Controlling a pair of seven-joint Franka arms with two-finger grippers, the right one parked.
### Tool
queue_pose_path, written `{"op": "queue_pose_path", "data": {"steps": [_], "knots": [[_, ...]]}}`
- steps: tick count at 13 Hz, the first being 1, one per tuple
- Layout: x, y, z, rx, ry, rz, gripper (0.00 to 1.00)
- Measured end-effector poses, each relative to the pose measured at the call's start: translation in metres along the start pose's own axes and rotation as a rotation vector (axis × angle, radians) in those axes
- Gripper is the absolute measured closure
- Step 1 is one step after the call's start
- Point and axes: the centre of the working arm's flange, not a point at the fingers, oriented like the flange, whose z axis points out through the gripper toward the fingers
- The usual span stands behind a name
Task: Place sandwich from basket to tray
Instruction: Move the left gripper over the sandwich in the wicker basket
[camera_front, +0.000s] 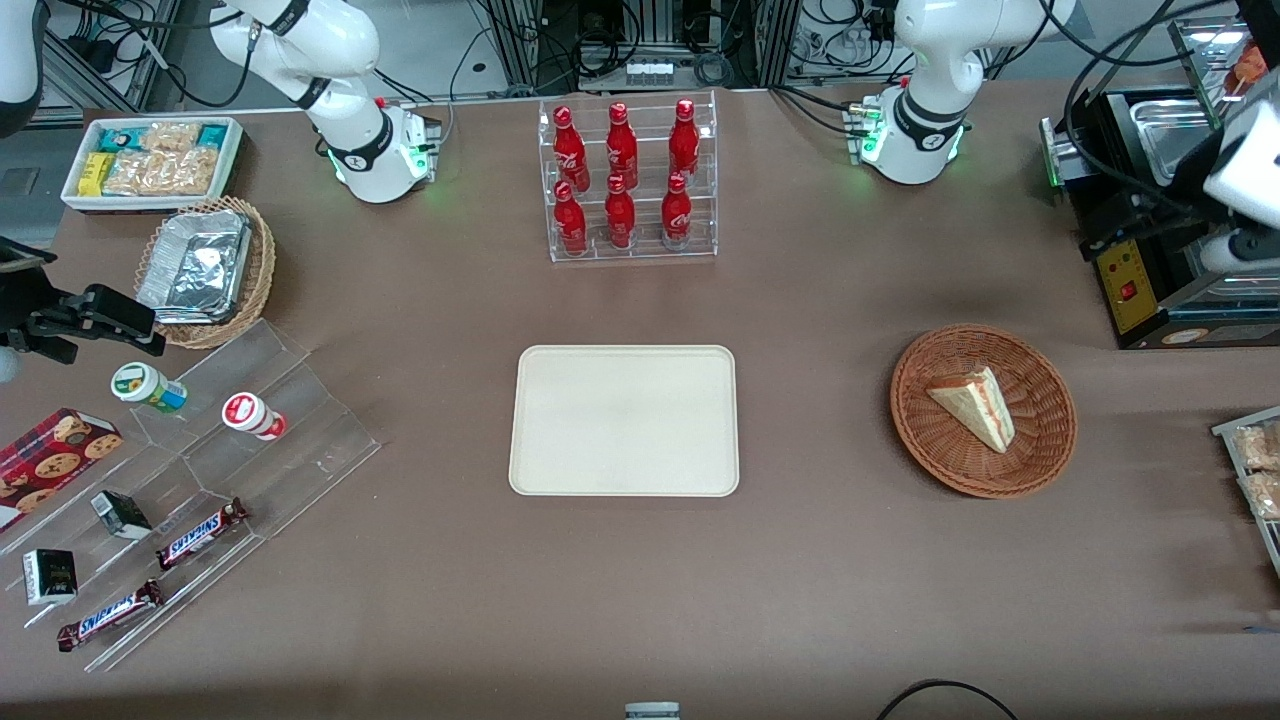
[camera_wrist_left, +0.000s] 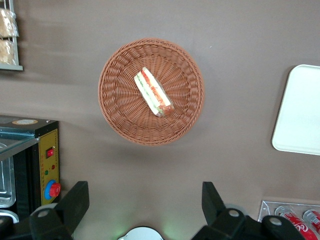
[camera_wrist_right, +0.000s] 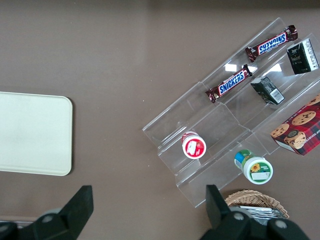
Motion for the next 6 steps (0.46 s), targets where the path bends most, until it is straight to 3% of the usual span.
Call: {"op": "queue_pose_path", "data": {"steps": [3,6], "knots": [[0.034,-0.01,0.044,0.012,-0.05,-0.051,0.0],[0.061,-0.011,0.094,0.014,-0.062,-0.18,0.0]]}}
